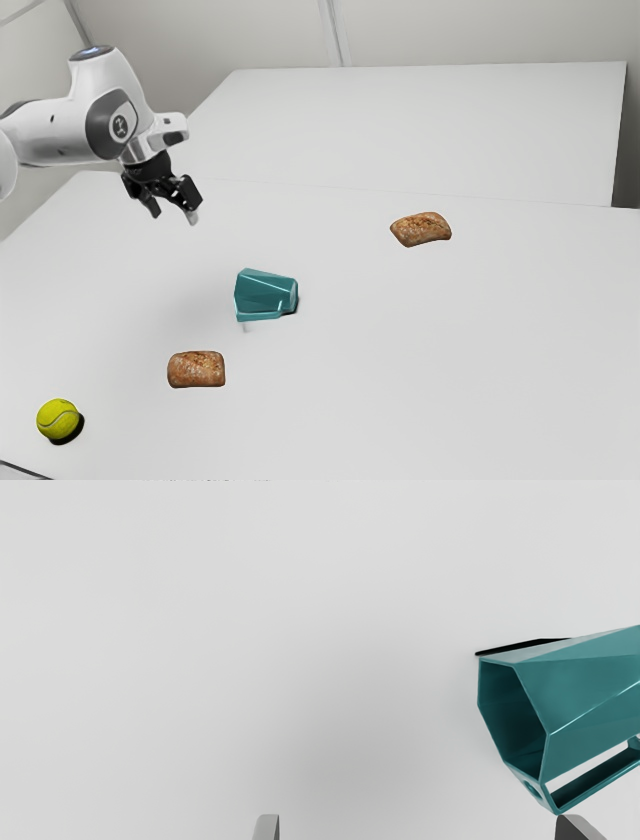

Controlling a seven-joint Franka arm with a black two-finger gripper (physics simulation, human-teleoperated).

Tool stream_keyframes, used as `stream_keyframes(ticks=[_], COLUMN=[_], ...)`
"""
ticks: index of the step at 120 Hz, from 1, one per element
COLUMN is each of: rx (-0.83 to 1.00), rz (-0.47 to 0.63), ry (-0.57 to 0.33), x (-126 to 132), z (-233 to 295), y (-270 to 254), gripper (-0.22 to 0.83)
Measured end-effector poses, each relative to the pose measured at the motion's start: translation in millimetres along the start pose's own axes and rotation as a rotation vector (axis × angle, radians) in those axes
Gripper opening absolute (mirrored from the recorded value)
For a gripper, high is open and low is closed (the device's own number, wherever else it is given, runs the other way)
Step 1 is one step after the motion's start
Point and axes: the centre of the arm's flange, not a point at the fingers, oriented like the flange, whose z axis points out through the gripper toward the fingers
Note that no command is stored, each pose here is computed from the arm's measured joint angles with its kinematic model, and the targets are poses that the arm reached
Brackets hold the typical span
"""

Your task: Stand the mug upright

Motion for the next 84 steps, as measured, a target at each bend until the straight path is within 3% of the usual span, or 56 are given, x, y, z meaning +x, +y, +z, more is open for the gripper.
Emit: stream_keyframes(ticks=[18, 28, 66, 84], rx=[-0.037, -0.123, -0.431, -0.526], rz=[-0.018, -0.072, -0.308, -0.403], ry=[0.009, 0.023, -0.058, -0.057], x=[-15, -18, -60, -64], z=[2, 8, 80, 100], y=[7, 9, 11, 1], gripper=[0.62, 0.62, 0.62, 0.61])
